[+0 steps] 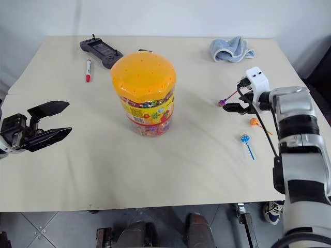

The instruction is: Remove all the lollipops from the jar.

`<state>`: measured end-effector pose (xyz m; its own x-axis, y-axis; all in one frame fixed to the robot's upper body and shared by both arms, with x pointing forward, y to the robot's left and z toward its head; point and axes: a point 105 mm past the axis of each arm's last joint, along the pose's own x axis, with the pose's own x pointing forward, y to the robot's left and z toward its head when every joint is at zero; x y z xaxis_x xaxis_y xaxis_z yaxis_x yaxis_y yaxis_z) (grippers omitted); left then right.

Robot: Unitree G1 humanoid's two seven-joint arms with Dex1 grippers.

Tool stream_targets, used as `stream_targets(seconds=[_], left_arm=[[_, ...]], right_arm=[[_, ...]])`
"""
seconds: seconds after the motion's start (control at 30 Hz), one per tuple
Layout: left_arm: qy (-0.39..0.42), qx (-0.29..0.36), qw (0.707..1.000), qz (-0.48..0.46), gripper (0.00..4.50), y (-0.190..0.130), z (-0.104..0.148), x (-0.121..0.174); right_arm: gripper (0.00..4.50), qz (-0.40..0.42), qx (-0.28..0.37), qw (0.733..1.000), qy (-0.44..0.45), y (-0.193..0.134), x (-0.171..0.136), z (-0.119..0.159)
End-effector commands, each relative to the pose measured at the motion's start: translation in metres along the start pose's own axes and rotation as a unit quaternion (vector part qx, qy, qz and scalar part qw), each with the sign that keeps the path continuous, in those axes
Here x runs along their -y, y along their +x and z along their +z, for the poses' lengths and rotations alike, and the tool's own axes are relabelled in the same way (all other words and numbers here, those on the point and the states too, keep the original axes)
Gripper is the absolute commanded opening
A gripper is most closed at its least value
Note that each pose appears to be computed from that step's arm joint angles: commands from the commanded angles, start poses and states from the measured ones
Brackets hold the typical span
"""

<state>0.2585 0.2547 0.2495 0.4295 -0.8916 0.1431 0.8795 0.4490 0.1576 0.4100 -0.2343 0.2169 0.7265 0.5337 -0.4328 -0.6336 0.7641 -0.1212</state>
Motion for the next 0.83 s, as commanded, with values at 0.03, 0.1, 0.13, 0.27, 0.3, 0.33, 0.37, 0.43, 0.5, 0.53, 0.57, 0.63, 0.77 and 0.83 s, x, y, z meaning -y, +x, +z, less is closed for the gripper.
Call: stream_targets(seconds=[0.03, 0.1, 0.13, 0.27, 0.3, 0.33, 0.37, 0.43, 0.5, 0.53, 0.57, 0.63, 0.77, 0.83], left_arm=[[-0.003, -0.021, 1.000, 0.019, 4.50, -0.007, 0.001, 0.001], [-0.006, -0.025, 0.999, 0.037, 4.50, -0.010, -0.003, 0.000], [-0.002, -0.023, 0.998, 0.056, 4.50, -0.012, -0.005, -0.003], [-0.042, -0.020, 0.994, 0.098, 4.50, -0.020, -0.024, 0.003], [-0.046, -0.021, 0.994, 0.095, 4.50, -0.023, -0.030, 0.011], [-0.045, -0.021, 0.995, 0.091, 4.50, -0.023, -0.034, 0.017], [-0.053, -0.025, 0.993, 0.100, 4.50, -0.025, -0.038, 0.022], [-0.071, -0.031, 0.990, 0.114, 4.50, -0.028, -0.044, 0.027], [-0.084, -0.037, 0.987, 0.129, 4.50, -0.034, -0.052, 0.034], [-0.087, -0.038, 0.987, 0.132, 4.50, -0.035, -0.053, 0.036], [-0.089, -0.037, 0.986, 0.136, 4.50, -0.037, -0.054, 0.038], [-0.092, -0.036, 0.986, 0.137, 4.50, -0.039, -0.054, 0.042], [-0.092, -0.029, 0.987, 0.130, 4.50, -0.037, -0.055, 0.047], [-0.090, -0.027, 0.987, 0.127, 4.50, -0.036, -0.056, 0.048]], right_arm=[[4.49, 0.111, 0.070, 0.989, -0.064, -0.024, -0.041, 0.013], [4.49, 0.169, 0.093, 0.977, -0.086, -0.032, -0.064, 0.007], [4.49, 0.194, 0.100, 0.972, -0.091, -0.035, -0.074, 0.003], [4.49, 0.270, 0.086, 0.952, -0.117, -0.022, -0.115, -0.028], [4.49, 0.290, 0.085, 0.946, -0.121, -0.019, -0.127, -0.036], [4.49, 0.300, 0.086, 0.942, -0.122, -0.018, -0.133, -0.039], [4.49, 0.304, 0.083, 0.942, -0.118, -0.014, -0.137, -0.045], [4.49, 0.301, 0.077, 0.944, -0.110, -0.009, -0.138, -0.054], [4.49, 0.297, 0.072, 0.946, -0.103, -0.005, -0.139, -0.063], [4.49, 0.297, 0.071, 0.947, -0.102, -0.005, -0.138, -0.065], [4.49, 0.292, 0.066, 0.949, -0.102, -0.003, -0.137, -0.068], [4.49, 0.281, 0.065, 0.952, -0.101, -0.002, -0.133, -0.072], [4.49, 0.242, 0.080, 0.963, -0.091, 0.004, -0.124, -0.070], [4.49, 0.222, 0.086, 0.967, -0.086, 0.007, -0.121, -0.069]])
